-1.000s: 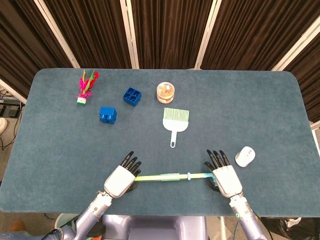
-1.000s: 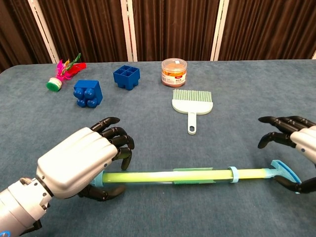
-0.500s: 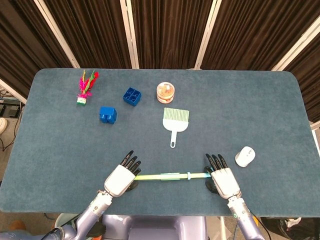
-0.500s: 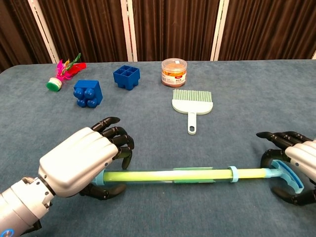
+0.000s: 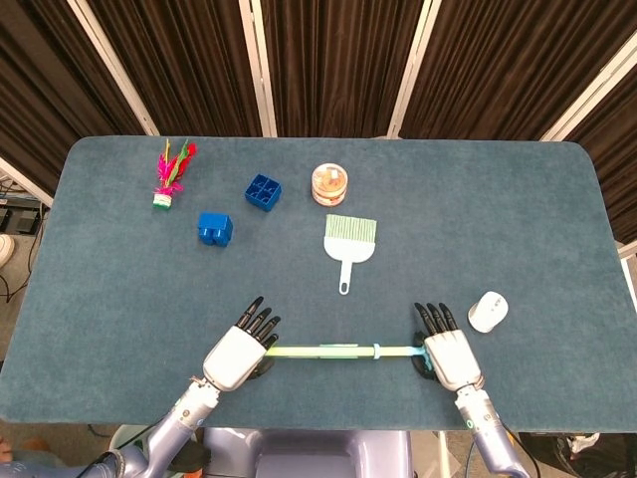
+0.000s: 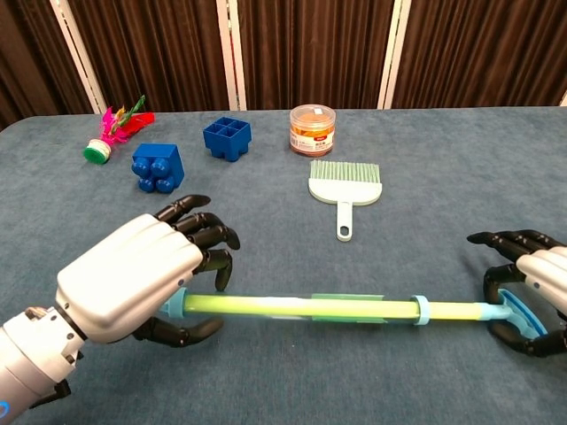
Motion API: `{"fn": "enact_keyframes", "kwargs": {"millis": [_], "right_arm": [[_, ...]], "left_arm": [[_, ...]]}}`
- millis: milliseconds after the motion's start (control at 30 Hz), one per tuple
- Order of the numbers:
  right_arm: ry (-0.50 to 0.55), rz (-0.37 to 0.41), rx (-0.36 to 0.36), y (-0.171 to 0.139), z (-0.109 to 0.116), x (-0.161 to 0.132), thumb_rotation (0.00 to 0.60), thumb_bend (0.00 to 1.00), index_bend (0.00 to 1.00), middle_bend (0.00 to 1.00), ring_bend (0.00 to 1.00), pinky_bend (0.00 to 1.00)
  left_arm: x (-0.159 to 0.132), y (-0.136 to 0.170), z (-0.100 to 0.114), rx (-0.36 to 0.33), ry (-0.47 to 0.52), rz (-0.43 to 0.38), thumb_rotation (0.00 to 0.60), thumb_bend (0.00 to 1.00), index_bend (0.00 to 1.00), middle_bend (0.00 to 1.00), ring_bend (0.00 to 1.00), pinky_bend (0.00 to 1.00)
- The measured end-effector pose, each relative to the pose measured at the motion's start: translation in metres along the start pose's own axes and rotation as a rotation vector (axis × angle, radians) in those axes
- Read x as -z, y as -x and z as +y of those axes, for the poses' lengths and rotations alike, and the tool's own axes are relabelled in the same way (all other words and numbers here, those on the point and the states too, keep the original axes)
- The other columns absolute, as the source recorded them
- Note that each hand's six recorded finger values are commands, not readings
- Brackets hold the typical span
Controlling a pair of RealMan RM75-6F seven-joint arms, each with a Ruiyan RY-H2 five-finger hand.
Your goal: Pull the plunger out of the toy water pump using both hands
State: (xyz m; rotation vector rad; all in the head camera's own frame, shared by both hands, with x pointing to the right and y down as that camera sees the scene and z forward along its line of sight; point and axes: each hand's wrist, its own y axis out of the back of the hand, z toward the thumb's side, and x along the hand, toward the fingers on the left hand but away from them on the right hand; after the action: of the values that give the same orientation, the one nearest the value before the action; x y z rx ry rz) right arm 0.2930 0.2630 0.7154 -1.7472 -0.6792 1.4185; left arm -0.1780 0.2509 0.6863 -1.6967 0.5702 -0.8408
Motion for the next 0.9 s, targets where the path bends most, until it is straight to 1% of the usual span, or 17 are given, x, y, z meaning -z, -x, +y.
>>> {"fn": "enact_keyframes", "kwargs": {"millis": [200,300,433,533,667,767,900], "right_arm": [[-0.016,-0.028,0.038,0.003,0.010,0.010,0.600,0.43,0.69,0.08,0.00,0.00],[-0.026,-0.045,0.067,0.003,0.018,0.017,0.600,0.43,0.69,0.08,0.00,0.00],[-0.033,-0.068,0.094,0.003,0.028,0.027,0.600,0.43,0.69,0.08,0.00,0.00],[-0.036,-0.080,0.117,0.003,0.038,0.034,0.600,0.43,0.69,0.08,0.00,0.00],[-0.063,-0.094,0.142,0.005,0.049,0.042,0.600,0.43,0.69,0.08,0.00,0.00],[-0.084,-0.109,0.160,0.007,0.059,0.050,0.600,0.43,0.69,0.08,0.00,0.00],[-0.124,-0.132,0.171,0.012,0.066,0.060,0.600,0.43,0.69,0.08,0.00,0.00]], "left_arm": [[0.004,0.004,0.006,-0.023,0.007,-0.006,0.600,0.56,0.66,0.23,0.16,0.07],[0.003,0.006,0.010,-0.039,0.006,-0.020,0.600,0.56,0.66,0.23,0.16,0.07],[0.001,0.010,0.019,-0.076,0.010,-0.036,0.600,0.56,0.66,0.23,0.16,0.07],[0.001,0.014,0.024,-0.087,0.010,-0.043,0.600,0.56,0.66,0.23,0.16,0.07],[0.000,0.019,0.029,-0.102,0.005,-0.053,0.600,0.57,0.67,0.24,0.16,0.07],[0.000,0.024,0.035,-0.126,-0.011,-0.056,0.600,0.56,0.67,0.24,0.16,0.07],[0.003,0.033,0.042,-0.148,-0.015,-0.060,0.600,0.56,0.67,0.24,0.16,0.07]]}}
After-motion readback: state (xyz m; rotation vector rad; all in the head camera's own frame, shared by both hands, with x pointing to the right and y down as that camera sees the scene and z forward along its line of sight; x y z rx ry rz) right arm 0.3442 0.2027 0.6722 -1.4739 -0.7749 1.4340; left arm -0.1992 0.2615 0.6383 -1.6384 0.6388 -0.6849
